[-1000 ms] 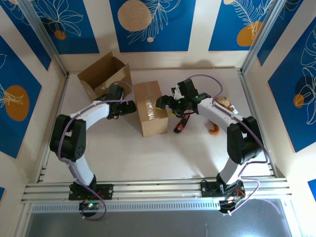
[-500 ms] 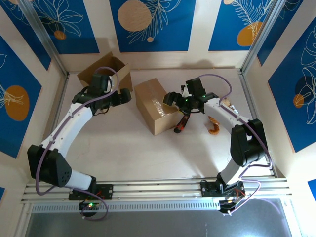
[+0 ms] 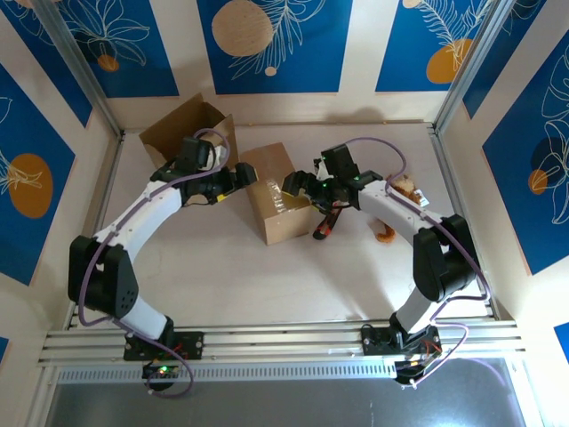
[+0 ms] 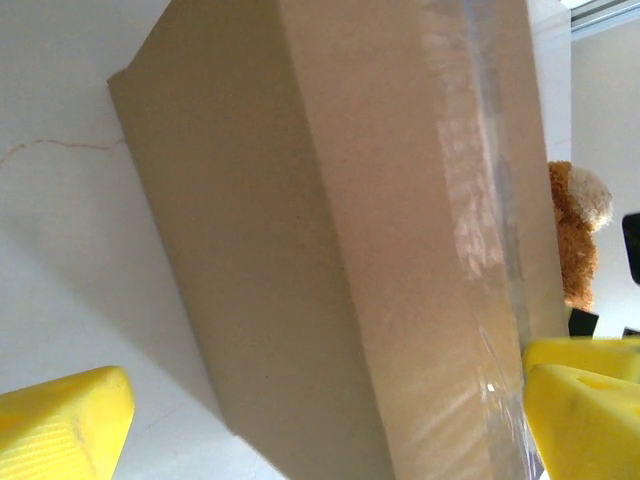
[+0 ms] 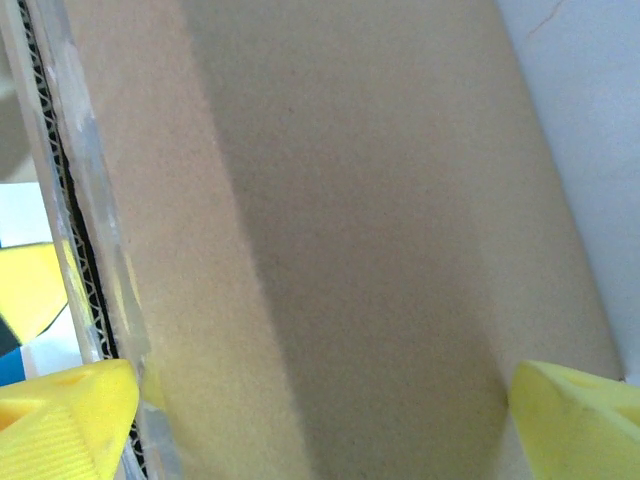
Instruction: Unpack the express box
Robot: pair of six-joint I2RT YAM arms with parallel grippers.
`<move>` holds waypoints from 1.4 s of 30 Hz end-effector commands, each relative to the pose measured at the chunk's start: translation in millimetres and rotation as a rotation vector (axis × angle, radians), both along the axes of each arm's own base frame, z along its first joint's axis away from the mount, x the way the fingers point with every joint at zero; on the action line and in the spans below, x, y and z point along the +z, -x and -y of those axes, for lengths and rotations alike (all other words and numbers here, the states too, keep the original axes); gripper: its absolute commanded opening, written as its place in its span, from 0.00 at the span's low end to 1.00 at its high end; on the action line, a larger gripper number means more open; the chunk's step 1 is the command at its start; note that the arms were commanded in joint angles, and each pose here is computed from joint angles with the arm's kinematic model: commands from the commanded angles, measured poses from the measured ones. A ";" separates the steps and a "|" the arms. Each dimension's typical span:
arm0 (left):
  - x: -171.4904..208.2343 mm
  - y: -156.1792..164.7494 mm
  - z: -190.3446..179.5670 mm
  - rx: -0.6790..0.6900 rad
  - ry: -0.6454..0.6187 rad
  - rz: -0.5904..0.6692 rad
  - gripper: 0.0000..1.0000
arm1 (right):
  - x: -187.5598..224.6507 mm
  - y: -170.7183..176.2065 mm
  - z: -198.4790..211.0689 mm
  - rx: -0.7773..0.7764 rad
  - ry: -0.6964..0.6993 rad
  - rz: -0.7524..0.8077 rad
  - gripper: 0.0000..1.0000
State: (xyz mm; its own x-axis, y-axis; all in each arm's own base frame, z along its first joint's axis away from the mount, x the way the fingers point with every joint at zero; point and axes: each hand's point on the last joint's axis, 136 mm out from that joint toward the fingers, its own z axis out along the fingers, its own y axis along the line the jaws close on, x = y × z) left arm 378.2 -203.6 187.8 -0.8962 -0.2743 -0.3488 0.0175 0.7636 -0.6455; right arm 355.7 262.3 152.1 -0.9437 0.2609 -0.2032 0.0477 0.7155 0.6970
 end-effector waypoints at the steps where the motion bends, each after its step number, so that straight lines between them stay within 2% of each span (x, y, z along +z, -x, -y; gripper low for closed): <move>1: -4.9 -0.6 13.0 -0.028 0.041 -0.008 1.00 | 7.2 10.2 -4.0 -0.003 -0.024 -0.003 0.95; 7: -23.0 -5.1 16.3 -0.025 0.033 -0.026 1.00 | 5.6 15.0 -3.3 -0.008 -0.026 -0.010 0.95; 12: -30.3 -7.2 25.3 -0.026 0.079 -0.016 1.00 | 2.1 17.2 -2.7 -0.011 -0.021 -0.018 0.95; 28: -57.5 3.4 35.5 -0.027 0.079 -0.042 1.00 | -9.0 21.3 -14.3 0.013 -0.010 -0.038 0.96; 32: -68.6 5.2 29.6 -0.011 0.043 -0.060 1.00 | -8.7 21.9 -13.7 0.011 -0.006 -0.037 0.95; 36: -95.7 15.6 14.6 0.005 -0.054 -0.109 1.00 | -5.6 21.9 -11.8 0.017 0.014 -0.028 0.96; 42: -124.4 31.1 3.1 0.004 -0.118 -0.161 1.00 | 9.4 19.0 -4.9 0.034 0.136 0.033 0.97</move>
State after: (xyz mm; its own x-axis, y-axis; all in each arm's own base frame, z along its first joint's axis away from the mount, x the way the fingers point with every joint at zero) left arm 386.5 -228.9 140.6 -0.8815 -0.3019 -0.3630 0.0428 0.7146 -0.6982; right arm 338.3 268.3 152.6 -0.9442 0.2428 -0.2228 0.0422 0.7596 0.6490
